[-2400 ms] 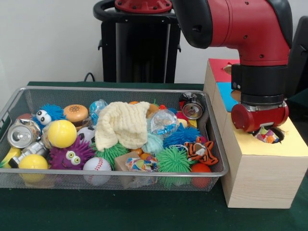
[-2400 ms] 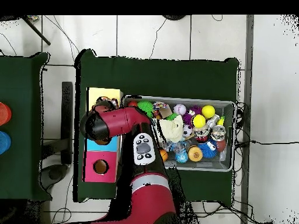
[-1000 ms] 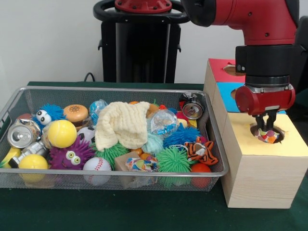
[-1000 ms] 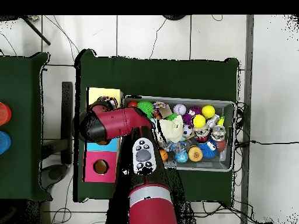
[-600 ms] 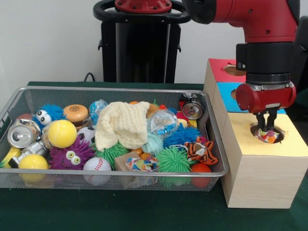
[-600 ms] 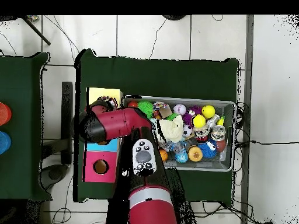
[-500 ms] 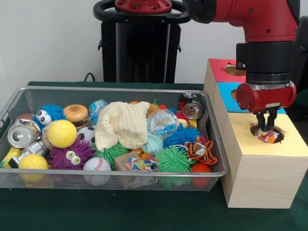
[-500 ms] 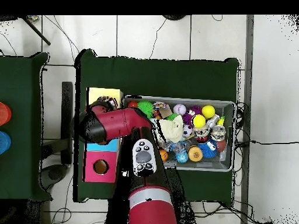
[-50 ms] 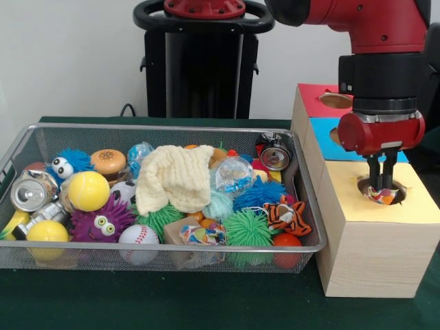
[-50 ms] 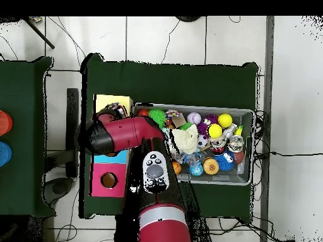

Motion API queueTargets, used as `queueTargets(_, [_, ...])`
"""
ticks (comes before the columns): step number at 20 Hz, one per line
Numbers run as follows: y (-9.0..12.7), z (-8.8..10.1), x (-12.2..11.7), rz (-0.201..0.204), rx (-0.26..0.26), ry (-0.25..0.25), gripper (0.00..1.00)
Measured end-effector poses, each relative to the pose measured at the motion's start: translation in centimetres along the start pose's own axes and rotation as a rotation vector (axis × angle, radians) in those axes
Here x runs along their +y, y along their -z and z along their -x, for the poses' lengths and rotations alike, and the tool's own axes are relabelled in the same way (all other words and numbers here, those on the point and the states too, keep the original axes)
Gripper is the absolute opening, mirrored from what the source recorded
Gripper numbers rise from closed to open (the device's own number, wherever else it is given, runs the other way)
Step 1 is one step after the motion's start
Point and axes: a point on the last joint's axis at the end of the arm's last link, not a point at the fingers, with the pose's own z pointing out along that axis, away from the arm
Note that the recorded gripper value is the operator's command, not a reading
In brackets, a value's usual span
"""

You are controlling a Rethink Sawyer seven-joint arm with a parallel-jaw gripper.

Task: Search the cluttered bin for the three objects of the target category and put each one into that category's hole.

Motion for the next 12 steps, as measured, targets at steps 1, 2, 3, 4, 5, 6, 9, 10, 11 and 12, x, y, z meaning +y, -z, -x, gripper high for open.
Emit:
queueTargets(1, [0.05,0.03,-0.01,0.0,0.0,0.0,0.0])
queueTargets(2, [0.1,0.06,-0.02,0.0,0.0,0.0,0.0])
queueTargets(3, [0.24,0.16,-0.05,-0.001,0.0,0.0,0.0])
queueTargets(4, [0.38,0.26,-0.08,-0.001,-0.001,0.0,1.0])
queueTargets(5, [0.43,0.32,-0.09,-0.002,-0.002,-0.001,1.0])
queueTargets(6, [0.49,0.37,-0.1,-0.002,-0.003,-0.001,1.0])
queueTargets(9, [0.74,0.6,-0.17,-0.003,-0.008,-0.002,1.0])
queueTargets(10, [0.86,0.72,-0.22,-0.004,-0.011,-0.002,1.0])
queueTargets(11, [0.95,0.8,-0.25,-0.005,-0.012,-0.002,1.0])
queueTargets(12, [0.99,0.84,-0.26,-0.005,-0.013,-0.002,1.0])
